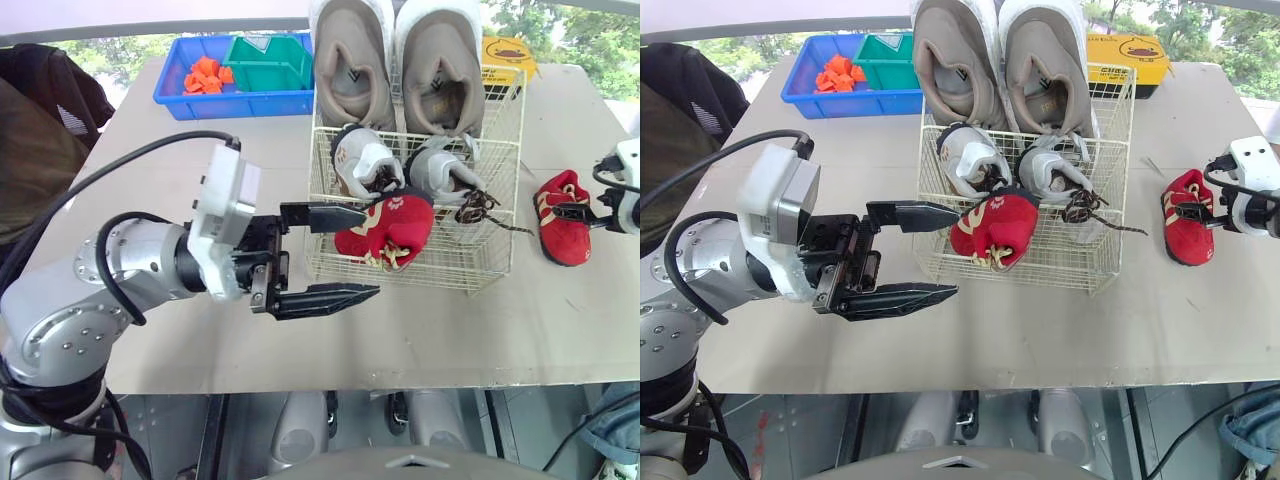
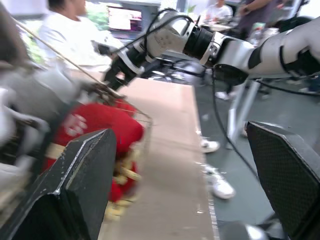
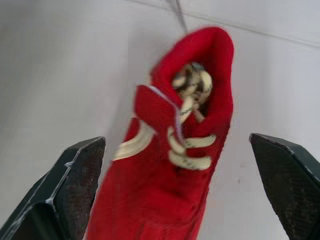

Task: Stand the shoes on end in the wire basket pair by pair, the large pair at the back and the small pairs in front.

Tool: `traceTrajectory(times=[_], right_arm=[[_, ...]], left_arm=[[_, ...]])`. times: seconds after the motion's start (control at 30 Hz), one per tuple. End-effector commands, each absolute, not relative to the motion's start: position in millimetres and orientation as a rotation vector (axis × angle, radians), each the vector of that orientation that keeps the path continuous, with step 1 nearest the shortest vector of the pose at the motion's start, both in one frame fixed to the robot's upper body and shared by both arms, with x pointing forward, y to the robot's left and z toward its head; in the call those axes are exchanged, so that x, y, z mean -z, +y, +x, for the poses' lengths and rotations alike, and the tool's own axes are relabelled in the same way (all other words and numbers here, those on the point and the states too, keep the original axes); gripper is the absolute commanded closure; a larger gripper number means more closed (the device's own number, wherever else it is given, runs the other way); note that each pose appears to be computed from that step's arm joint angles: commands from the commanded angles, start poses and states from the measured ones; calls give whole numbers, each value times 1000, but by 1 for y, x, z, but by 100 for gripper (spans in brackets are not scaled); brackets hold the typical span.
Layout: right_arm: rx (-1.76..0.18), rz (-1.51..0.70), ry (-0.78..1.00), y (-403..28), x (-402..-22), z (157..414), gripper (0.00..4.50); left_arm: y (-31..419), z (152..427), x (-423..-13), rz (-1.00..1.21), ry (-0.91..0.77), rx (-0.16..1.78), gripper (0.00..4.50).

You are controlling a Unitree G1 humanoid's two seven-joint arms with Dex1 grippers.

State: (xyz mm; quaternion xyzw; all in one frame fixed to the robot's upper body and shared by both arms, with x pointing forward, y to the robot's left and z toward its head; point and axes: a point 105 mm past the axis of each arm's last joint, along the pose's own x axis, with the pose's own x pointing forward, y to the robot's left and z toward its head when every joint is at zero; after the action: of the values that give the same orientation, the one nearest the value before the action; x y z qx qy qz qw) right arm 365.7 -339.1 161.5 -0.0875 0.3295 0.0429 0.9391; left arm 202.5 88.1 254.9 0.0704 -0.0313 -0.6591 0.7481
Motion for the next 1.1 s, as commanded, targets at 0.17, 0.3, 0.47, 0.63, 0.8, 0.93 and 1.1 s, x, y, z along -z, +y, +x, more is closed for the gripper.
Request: traceTrajectory(times=[0.17, 0.3, 0.47, 0.63, 0.8, 0.93, 1.1], right_arm=[[-49, -189, 783, -363, -146, 371, 218], [-71, -171, 767, -367, -152, 367, 391], [-80, -84, 698, -371, -160, 354, 445], [-157, 74, 453, -355, -202, 329, 445], [-271, 79, 271, -322, -230, 291, 445], [-387, 87, 135, -287, -251, 257, 445], [-509, 89, -34, -249, -276, 235, 445]], left_arm=[[89, 202, -270, 280, -139, 1424, 0], [90, 204, -275, 274, -166, 1414, 0], [89, 206, -276, 223, -187, 1448, 0], [88, 209, -278, 181, -203, 1509, 0], [88, 215, -278, 151, -203, 1556, 0], [88, 221, -279, 137, -217, 1594, 0], [87, 214, -280, 126, -240, 1622, 0]])
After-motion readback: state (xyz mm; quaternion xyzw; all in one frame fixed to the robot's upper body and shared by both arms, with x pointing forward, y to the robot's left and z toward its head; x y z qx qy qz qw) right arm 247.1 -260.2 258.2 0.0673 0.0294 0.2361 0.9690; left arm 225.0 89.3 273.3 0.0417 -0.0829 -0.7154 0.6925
